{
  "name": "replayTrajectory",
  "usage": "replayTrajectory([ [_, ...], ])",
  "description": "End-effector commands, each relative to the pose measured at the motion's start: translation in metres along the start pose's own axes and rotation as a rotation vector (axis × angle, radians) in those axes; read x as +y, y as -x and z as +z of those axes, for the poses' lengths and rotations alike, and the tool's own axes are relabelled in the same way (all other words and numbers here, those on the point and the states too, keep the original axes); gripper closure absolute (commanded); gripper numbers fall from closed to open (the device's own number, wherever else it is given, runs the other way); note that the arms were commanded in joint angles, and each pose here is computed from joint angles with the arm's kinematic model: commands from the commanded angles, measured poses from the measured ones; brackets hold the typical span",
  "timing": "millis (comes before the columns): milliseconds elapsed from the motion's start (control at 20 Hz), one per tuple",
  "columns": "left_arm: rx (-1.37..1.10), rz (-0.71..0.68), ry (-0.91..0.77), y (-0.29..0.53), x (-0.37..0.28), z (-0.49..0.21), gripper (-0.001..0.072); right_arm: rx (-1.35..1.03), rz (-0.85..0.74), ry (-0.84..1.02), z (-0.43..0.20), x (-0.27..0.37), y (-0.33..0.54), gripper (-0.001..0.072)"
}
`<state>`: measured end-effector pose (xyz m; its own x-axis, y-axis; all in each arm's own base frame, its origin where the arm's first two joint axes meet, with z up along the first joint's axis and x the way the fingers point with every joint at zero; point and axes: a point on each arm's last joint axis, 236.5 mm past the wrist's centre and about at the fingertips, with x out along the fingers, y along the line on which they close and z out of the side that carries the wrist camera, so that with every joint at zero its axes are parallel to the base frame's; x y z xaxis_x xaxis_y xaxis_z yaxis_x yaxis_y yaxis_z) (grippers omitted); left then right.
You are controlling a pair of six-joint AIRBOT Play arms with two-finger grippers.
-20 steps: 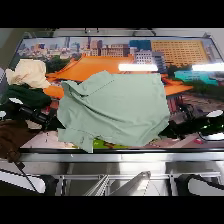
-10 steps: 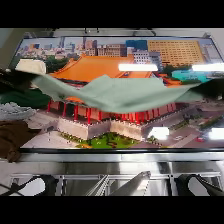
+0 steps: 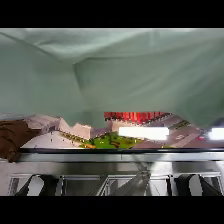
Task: Fold the shirts.
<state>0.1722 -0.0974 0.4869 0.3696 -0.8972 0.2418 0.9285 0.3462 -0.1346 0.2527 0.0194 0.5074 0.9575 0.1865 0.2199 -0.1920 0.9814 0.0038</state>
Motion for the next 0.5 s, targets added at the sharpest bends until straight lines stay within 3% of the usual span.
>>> replayTrajectory([
  [0,0.023,-0.022,-0.022,-0.014,-0.027,0.019,0.0686,-0.251,-0.139,0.201,0.078,0.007,0.031,0.0694],
  [100,0.082,0.0,0.07,-0.015,-0.003,0.009,0.0686,-0.155,-0.085,0.173,0.052,0.005,0.016,0.0694],
  [250,0.321,0.19,0.265,-0.013,0.071,-0.056,0.0686,0.133,0.091,-0.063,-0.043,-0.012,-0.019,0.0694],
  [450,0.557,0.141,0.549,-0.028,0.132,-0.16,0.0686,0.419,0.1,-0.432,-0.199,-0.051,-0.039,0.0694],
])
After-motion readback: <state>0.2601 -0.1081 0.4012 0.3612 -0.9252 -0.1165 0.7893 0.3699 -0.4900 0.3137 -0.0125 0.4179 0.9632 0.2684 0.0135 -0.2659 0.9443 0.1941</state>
